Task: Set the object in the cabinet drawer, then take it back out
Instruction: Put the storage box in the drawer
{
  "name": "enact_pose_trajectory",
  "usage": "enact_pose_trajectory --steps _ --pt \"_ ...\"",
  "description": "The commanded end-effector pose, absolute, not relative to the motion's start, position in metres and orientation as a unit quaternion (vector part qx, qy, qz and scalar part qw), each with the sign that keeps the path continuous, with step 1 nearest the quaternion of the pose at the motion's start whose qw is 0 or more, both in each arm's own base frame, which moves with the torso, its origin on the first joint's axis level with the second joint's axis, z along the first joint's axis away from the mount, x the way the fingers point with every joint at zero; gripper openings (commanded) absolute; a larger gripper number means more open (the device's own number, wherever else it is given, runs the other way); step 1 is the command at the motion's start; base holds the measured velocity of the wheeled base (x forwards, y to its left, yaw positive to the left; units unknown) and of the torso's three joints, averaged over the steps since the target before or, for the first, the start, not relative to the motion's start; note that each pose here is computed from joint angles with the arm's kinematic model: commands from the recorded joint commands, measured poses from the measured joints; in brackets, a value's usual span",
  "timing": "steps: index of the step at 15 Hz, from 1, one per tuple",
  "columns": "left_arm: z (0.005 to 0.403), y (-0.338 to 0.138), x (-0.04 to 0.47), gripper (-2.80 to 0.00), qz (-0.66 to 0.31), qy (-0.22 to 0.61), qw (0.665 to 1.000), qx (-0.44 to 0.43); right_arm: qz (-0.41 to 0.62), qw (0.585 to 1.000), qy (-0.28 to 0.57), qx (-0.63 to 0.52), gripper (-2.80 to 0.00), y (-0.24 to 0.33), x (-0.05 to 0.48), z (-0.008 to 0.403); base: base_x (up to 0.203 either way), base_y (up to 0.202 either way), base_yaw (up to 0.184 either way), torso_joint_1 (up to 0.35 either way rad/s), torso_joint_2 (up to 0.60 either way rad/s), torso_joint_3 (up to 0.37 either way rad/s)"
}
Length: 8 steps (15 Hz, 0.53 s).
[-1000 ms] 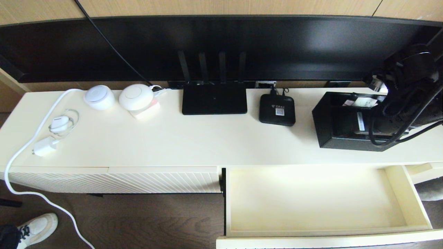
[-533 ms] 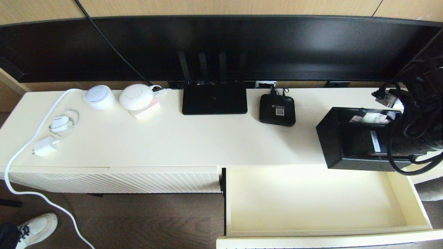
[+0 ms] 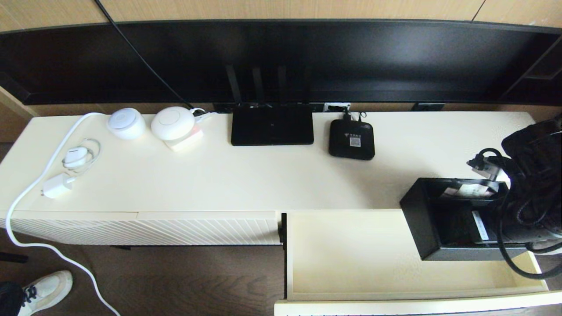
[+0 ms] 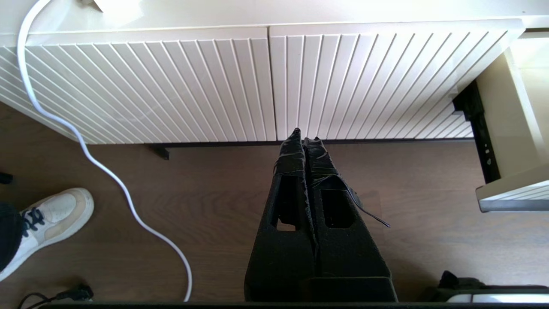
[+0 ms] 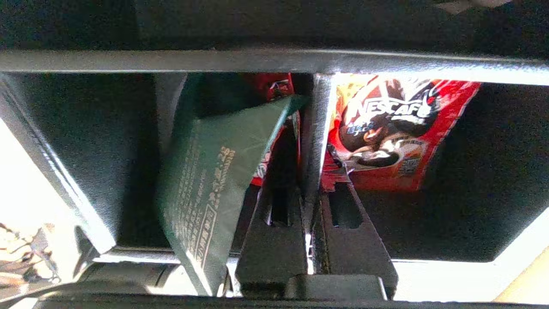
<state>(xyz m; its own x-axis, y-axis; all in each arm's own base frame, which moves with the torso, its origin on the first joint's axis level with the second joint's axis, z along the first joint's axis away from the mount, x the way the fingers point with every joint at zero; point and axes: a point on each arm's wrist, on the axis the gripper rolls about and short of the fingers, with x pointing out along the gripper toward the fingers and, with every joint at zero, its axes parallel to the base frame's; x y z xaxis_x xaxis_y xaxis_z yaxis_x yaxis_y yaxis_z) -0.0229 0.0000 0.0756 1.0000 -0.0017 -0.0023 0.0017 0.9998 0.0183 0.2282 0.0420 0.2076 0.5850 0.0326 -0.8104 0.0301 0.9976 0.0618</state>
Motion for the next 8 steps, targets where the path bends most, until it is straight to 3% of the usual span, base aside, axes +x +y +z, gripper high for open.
enact_pose_trajectory --steps 1,8 --pt "0.076 0.000 -0.023 -2.80 -0.001 0.002 1.000 0.009 0.000 0.886 0.463 0.032 -2.80 0.043 0.229 0.193 0.000 0.000 0.000 0.000 0.00 0.000" --pt "0.075 0.000 -0.023 -2.80 -0.001 0.002 1.000 0.009 -0.006 0.874 0.485 0.027 -2.80 0.047 0.254 0.157 0.000 0.000 0.000 0.000 0.00 0.000"
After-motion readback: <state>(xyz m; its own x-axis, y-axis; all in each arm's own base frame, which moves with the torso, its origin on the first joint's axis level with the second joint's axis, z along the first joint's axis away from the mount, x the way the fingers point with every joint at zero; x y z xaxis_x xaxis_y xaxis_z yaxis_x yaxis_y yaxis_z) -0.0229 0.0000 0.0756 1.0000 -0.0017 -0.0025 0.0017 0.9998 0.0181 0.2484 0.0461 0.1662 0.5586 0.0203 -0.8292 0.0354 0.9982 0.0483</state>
